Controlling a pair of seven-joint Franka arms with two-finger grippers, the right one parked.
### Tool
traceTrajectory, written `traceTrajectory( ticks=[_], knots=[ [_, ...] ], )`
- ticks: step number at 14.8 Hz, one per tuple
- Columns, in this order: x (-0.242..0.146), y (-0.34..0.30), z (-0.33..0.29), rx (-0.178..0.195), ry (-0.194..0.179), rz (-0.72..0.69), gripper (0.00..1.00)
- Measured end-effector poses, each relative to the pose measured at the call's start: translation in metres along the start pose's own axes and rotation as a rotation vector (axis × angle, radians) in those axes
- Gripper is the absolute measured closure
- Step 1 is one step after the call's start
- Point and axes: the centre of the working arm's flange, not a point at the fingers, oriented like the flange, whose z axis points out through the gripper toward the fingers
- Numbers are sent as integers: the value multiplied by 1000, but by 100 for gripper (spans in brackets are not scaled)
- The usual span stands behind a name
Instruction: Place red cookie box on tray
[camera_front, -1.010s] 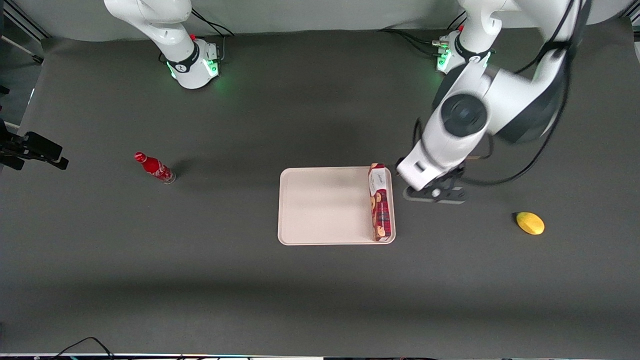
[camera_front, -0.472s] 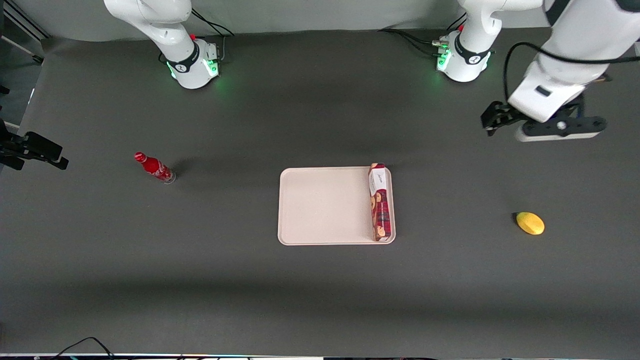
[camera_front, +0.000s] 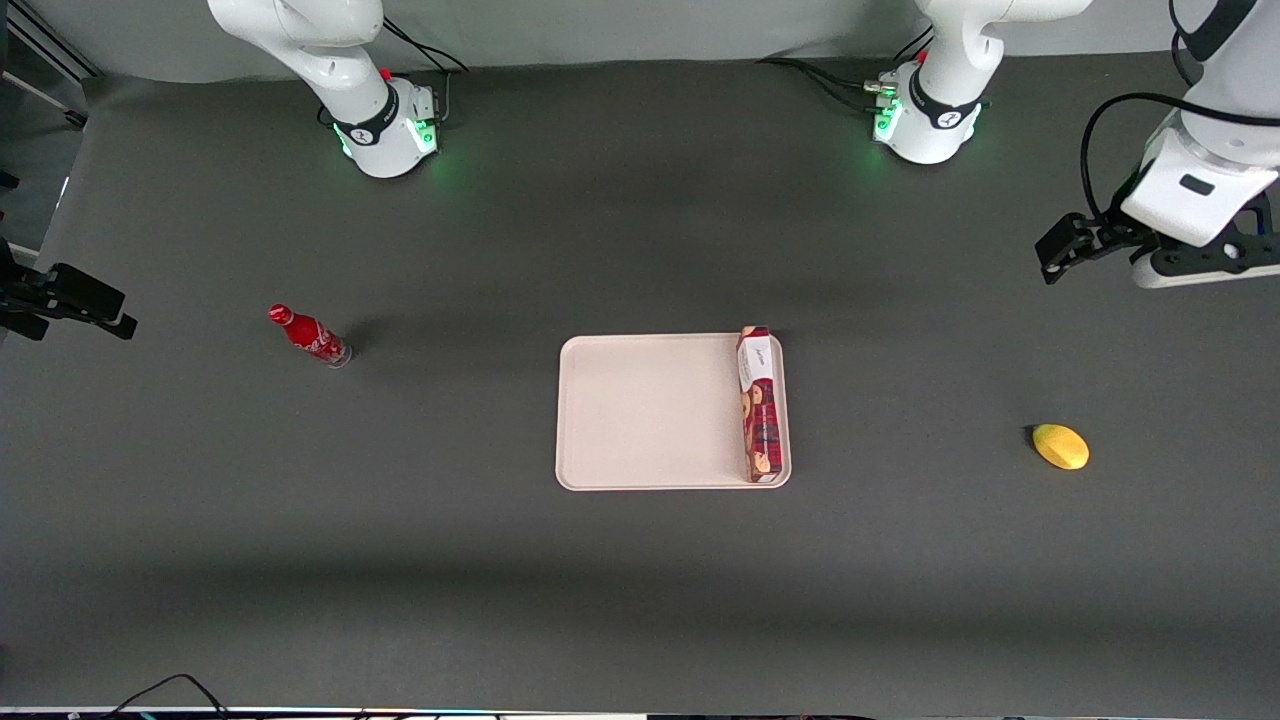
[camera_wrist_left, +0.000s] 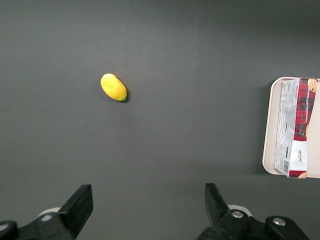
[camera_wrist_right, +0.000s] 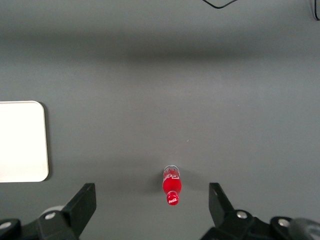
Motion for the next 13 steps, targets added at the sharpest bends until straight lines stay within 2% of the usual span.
traceTrajectory(
  ticks=[4,6,7,13],
  knots=[
    [23,0,1,-13,4,-10,0],
    [26,-3,4,-74,-14,-39,0],
    [27,-3,5,-91,-21,-43,0],
    [35,2,15,-97,-39,-37,0]
  ],
)
